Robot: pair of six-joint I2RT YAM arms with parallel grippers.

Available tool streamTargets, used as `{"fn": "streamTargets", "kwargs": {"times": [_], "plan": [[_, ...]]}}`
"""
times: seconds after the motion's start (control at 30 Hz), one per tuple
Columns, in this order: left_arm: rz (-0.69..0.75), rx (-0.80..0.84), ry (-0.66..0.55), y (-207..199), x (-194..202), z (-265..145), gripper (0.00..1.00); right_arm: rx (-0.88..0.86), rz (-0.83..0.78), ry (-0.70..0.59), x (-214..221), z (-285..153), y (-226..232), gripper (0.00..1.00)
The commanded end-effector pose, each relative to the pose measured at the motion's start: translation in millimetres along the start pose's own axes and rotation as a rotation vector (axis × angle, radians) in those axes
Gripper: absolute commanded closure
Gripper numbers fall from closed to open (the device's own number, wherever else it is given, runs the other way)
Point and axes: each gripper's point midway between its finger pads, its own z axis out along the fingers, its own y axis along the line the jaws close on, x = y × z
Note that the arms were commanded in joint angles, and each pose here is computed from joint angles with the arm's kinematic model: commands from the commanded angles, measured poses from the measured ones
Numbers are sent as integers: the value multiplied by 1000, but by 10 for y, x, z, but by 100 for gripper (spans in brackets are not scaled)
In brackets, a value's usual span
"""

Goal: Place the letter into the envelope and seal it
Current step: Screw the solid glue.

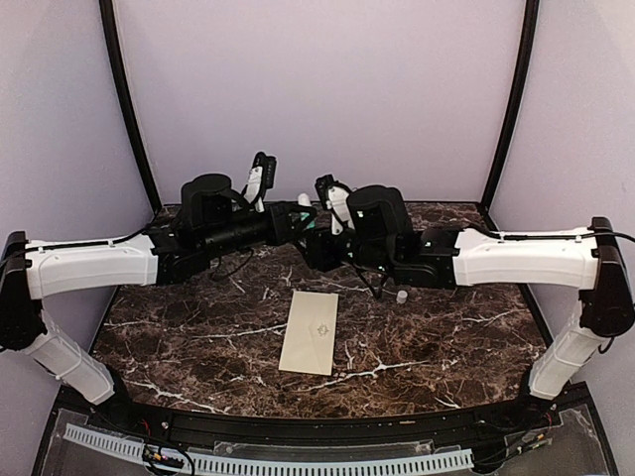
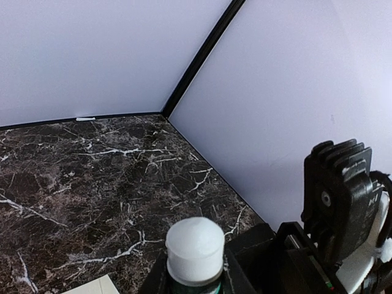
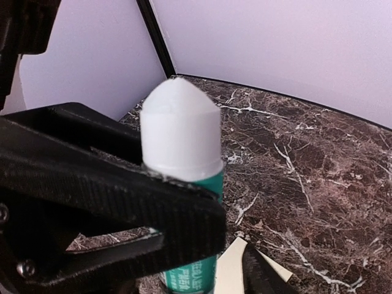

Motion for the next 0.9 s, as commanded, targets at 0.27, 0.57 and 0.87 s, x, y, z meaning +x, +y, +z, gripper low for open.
{"fn": "streamTargets", "kwargs": {"times": [0.27,0.57,0.87], "plan": [[29,216,88,-110,-445,-317,100,-372,101,-304,-535,-937,-69,20],[245,469,-10,-477,-506,-747,97,-766,114,-375,-681,-1194,198,34],[261,639,-43,-729,-518,-1077,97,-984,29,-262,-637,-947,805,45]]}}
